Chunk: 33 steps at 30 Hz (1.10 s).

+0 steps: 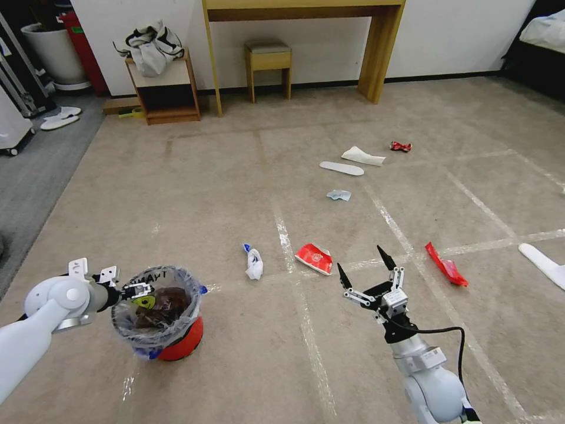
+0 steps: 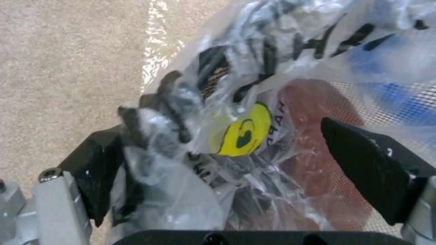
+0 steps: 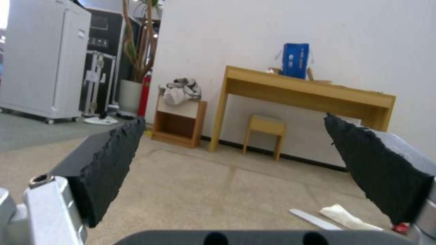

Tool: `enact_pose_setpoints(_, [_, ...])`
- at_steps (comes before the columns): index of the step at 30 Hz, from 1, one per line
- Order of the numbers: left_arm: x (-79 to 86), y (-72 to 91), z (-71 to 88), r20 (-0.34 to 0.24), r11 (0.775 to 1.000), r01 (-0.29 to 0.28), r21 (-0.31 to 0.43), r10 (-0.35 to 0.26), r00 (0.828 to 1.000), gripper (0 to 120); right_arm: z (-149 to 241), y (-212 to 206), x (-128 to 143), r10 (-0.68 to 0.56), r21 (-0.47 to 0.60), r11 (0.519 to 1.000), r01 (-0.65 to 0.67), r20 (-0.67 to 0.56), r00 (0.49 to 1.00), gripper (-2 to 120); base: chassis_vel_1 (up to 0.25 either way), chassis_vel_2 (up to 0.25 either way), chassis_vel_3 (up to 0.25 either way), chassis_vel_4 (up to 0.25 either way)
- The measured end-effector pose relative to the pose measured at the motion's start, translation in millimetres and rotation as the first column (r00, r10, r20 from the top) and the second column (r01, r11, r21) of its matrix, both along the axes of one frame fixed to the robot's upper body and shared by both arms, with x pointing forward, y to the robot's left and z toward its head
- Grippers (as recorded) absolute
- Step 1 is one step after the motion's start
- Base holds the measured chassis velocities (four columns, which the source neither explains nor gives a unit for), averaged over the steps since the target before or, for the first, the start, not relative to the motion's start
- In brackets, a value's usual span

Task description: Pick up the trash bin and place the garbage on the floor into it.

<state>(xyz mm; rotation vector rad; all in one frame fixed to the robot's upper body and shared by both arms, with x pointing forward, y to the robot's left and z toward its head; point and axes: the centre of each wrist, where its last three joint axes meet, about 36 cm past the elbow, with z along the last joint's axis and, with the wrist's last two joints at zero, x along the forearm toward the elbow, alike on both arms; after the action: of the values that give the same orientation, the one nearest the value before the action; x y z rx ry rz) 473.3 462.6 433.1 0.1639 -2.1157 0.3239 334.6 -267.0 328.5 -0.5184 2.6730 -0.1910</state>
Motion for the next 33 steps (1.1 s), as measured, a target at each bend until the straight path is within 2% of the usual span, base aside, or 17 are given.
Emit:
enact_pose_setpoints(10, [-0.1,2.5,-2.8,-0.004,1.000,-0.009,-0.006,0.009,1.000,99,-2,3,2,0.004,0.004,1.000,-0.004,-0.004,1.000,100,0.000,0.000,0.000,0.000])
enact_pose_setpoints(13, [0.4,-0.5,-6.0,-0.012,1.000,-0.013,-0.014,0.012,1.000,88,-3,3,2,0.003,0.004,1.000,-0.003,-0.004,1.000,100,0.000,0.000,0.000,0.000])
enact_pose_setpoints(14, [0.4,-0.5,-6.0,-0.012,1.000,-0.013,-0.014,0.012,1.000,88,-3,3,2,0.003,0.004,1.000,-0.003,-0.004,1.000,100,0.000,0.000,0.000,0.000])
enact_pose_setpoints(16, [1.3,-4.7,-10.1,-0.023,1.000,-0.012,-0.019,0.012,1.000,75,-2,1,2,0.001,0.001,1.000,-0.001,-0.005,1.000,100,0.000,0.000,0.000,0.000])
enact_pose_setpoints(17, [1.3,-4.7,-10.1,-0.023,1.000,-0.012,-0.019,0.012,1.000,75,-2,1,2,0.001,0.001,1.000,-0.001,-0.005,1.000,100,0.000,0.000,0.000,0.000])
enact_pose_setpoints(19, [3.1,-7.6,-12.0,-0.028,1.000,-0.020,-0.020,0.020,0.999,65,-2,-1,2,-0.002,-0.001,1.000,0.002,-0.004,1.000,100,0.000,0.000,0.000,0.000])
enact_pose_setpoints(21, [3.4,-8.5,-12.5,-0.032,1.000,-0.023,-0.020,0.023,0.999,61,-2,-1,1,-0.003,-0.001,1.000,0.003,-0.005,1.000,100,0.000,0.000,0.000,0.000])
enact_pose_setpoints(23, [3.2,-10.6,-13.9,-0.043,0.999,-0.033,-0.020,0.032,0.999,48,-3,-1,0,-0.004,0.000,1.000,0.004,-0.008,1.000,100,0.000,0.000,0.000,0.000])
enact_pose_setpoints(24, [3.2,-10.6,-13.9,-0.043,0.999,-0.033,-0.020,0.032,0.999,48,-3,-1,0,-0.004,0.000,1.000,0.004,-0.008,1.000,100,0.000,0.000,0.000,0.000])
enact_pose_setpoints(26, [1.4,-11.9,-15.1,-0.048,0.999,-0.032,-0.020,0.030,0.998,38,-3,-1,0,-0.004,0.000,1.000,0.004,-0.008,1.000,100,0.000,0.000,0.000,0.000])
enact_pose_setpoints(30, [-0.3,-12.0,-15.6,-0.053,0.999,-0.033,-0.015,0.032,0.998,30,-4,-1,0,-0.003,0.000,1.000,0.003,-0.008,1.000,100,0.000,0.000,0.000,0.000])
enact_pose_setpoints(33, [-5.2,-12.7,-14.7,-0.064,0.999,-0.034,-0.012,0.033,0.997,14,-3,-1,2,-0.003,0.003,1.000,0.003,-0.005,1.000,100,0.000,0.000,0.000,0.000])
